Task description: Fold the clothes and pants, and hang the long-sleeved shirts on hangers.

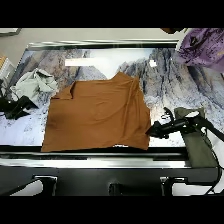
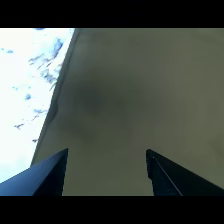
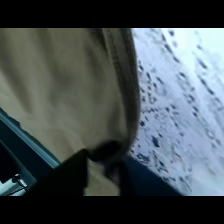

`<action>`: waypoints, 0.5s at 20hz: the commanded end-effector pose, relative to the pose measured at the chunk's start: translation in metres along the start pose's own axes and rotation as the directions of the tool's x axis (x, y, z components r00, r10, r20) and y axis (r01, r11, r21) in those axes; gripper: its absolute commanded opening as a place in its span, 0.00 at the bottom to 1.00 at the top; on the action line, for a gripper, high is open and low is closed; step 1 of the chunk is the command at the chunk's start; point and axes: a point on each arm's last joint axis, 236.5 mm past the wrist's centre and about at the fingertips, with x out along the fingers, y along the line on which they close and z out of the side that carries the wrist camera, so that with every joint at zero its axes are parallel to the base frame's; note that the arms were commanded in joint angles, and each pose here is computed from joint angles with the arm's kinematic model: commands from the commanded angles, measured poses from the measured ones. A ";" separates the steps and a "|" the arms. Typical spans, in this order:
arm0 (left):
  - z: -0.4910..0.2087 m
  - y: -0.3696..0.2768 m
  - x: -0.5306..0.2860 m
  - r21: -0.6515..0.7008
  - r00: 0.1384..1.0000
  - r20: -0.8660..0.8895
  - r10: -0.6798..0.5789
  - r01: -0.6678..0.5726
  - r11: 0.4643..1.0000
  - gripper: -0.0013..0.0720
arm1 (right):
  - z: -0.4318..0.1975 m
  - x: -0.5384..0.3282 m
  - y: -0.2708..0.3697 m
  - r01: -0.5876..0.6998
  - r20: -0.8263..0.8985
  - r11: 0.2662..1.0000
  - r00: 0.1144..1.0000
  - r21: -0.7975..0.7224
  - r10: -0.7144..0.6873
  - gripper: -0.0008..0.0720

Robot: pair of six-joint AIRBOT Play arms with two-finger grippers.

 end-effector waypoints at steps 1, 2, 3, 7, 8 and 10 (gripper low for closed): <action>-0.027 0.043 0.006 -0.101 0.999 -0.044 0.024 -0.028 0.994 0.77 | -0.003 0.015 0.002 0.018 -0.008 1.000 1.000 -0.020 -0.018 0.16; -0.038 0.057 0.008 -0.119 0.998 -0.055 0.026 -0.033 0.992 0.77 | 0.001 0.015 0.004 0.013 0.008 1.000 1.000 -0.017 -0.013 0.05; -0.052 0.071 0.011 -0.134 0.997 -0.073 0.026 -0.036 0.990 0.77 | 0.003 0.014 0.003 0.015 0.017 1.000 1.000 -0.016 -0.015 0.05; -0.104 0.109 0.033 -0.246 0.986 -0.165 0.012 -0.053 0.968 0.77 | -0.001 0.014 0.007 -0.003 0.001 1.000 1.000 -0.014 0.003 0.05; -0.113 0.115 0.039 -0.275 0.984 -0.178 0.008 -0.058 0.960 0.77 | -0.003 0.014 0.010 -0.012 -0.006 1.000 1.000 -0.018 0.012 0.05; -0.131 0.119 0.049 -0.293 0.975 -0.223 -0.006 -0.061 0.954 0.76 | -0.003 0.014 0.010 -0.016 -0.009 1.000 1.000 -0.020 0.016 0.05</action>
